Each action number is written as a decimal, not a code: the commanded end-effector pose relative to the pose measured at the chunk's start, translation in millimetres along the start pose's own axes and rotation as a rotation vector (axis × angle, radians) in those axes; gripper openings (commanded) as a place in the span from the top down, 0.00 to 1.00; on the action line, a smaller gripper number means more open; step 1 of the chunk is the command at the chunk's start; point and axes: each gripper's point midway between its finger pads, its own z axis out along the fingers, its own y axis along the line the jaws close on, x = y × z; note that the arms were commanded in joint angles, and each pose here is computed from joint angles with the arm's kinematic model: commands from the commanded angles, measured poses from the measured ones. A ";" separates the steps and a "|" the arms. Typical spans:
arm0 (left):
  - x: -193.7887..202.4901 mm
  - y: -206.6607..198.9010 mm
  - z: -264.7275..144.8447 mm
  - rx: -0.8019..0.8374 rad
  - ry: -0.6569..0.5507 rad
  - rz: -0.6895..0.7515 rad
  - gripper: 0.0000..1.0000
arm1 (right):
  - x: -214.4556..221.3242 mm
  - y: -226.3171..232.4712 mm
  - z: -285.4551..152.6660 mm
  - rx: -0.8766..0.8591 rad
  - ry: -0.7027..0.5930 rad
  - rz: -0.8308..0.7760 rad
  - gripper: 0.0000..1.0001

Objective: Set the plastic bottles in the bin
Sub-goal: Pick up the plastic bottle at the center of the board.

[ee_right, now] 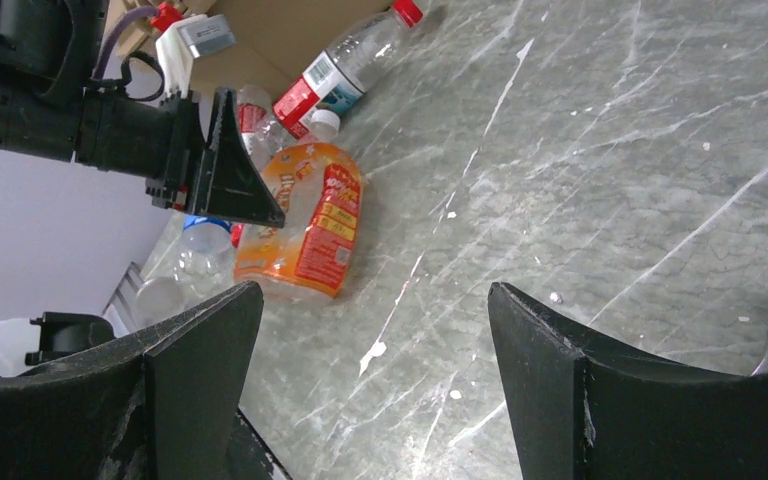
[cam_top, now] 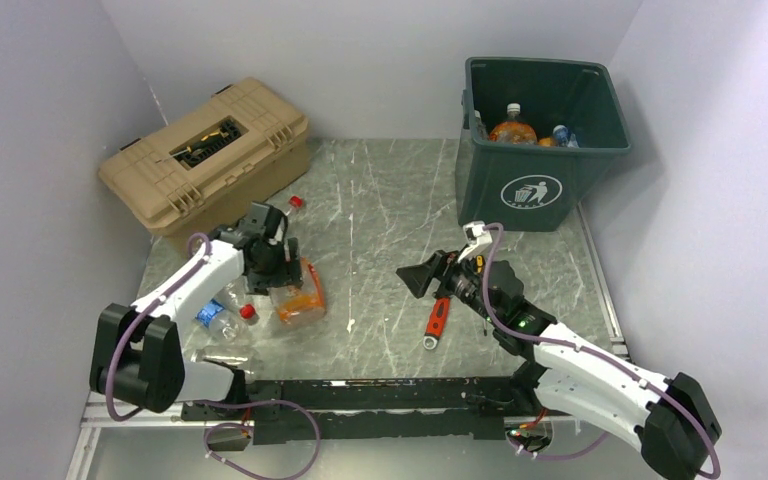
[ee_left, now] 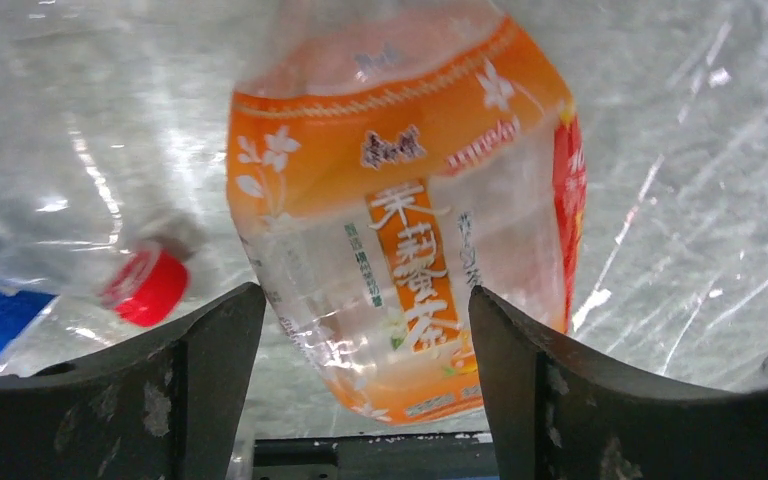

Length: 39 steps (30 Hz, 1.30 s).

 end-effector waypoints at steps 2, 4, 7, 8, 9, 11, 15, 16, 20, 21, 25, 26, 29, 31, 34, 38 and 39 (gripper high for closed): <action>5.2 -41.0 7.1 0.062 -0.002 0.044 0.20 | -26.8 19.2 2.9 -0.041 -0.083 0.006 0.13; 4.7 -46.5 9.4 0.058 -0.009 0.052 0.20 | -27.1 19.1 1.7 -0.037 -0.084 0.007 0.13; -1.7 -46.4 9.8 0.035 -0.046 0.037 0.19 | -26.6 17.7 -0.6 -0.029 -0.084 0.001 0.13; -3.6 -45.7 9.6 0.029 -0.058 0.025 0.19 | -26.0 16.9 -0.9 -0.026 -0.083 -0.002 0.13; -5.8 -45.0 9.2 0.024 -0.073 0.010 0.18 | -25.2 15.6 -0.7 -0.021 -0.082 -0.004 0.13; -8.4 -45.8 9.0 0.031 -0.098 -0.020 0.18 | -20.6 13.7 2.2 -0.016 -0.062 -0.011 0.13; -4.4 -52.1 17.7 0.074 -0.099 -0.064 0.24 | -5.6 8.9 11.2 -0.004 0.001 -0.008 0.13; -1.7 -53.3 21.3 0.080 -0.086 -0.065 0.27 | -3.0 8.5 12.6 -0.005 0.009 -0.004 0.13; 7.0 -54.3 28.9 0.098 -0.060 -0.068 0.37 | 1.4 6.9 13.2 -0.006 0.015 0.004 0.13; 8.4 -53.6 29.1 0.100 -0.061 -0.068 0.40 | 1.9 6.9 12.7 -0.006 0.016 0.003 0.13; 8.7 -52.1 25.3 0.112 -0.084 -0.065 0.55 | 3.4 4.8 11.2 0.000 0.017 0.001 0.13; 7.8 -52.4 23.3 0.116 -0.090 -0.063 0.58 | 4.1 4.3 11.2 0.001 0.019 0.001 0.13; 4.7 -54.4 16.6 0.134 -0.111 -0.055 0.64 | 6.2 3.7 12.3 0.002 0.027 0.003 0.13; 4.1 -56.2 13.0 0.150 -0.118 -0.048 0.65 | 8.3 2.4 14.8 0.009 0.038 0.005 0.13; 3.3 -59.5 7.5 0.177 -0.128 -0.032 0.55 | 21.1 2.0 22.3 0.017 0.112 0.016 0.10; -1.1 -62.5 -5.4 0.209 -0.164 -0.020 0.26 | 38.8 2.2 35.4 0.013 0.197 0.041 0.07; -2.7 -63.6 -9.4 0.218 -0.175 -0.020 0.19 | 40.2 3.4 37.2 0.005 0.200 0.050 0.07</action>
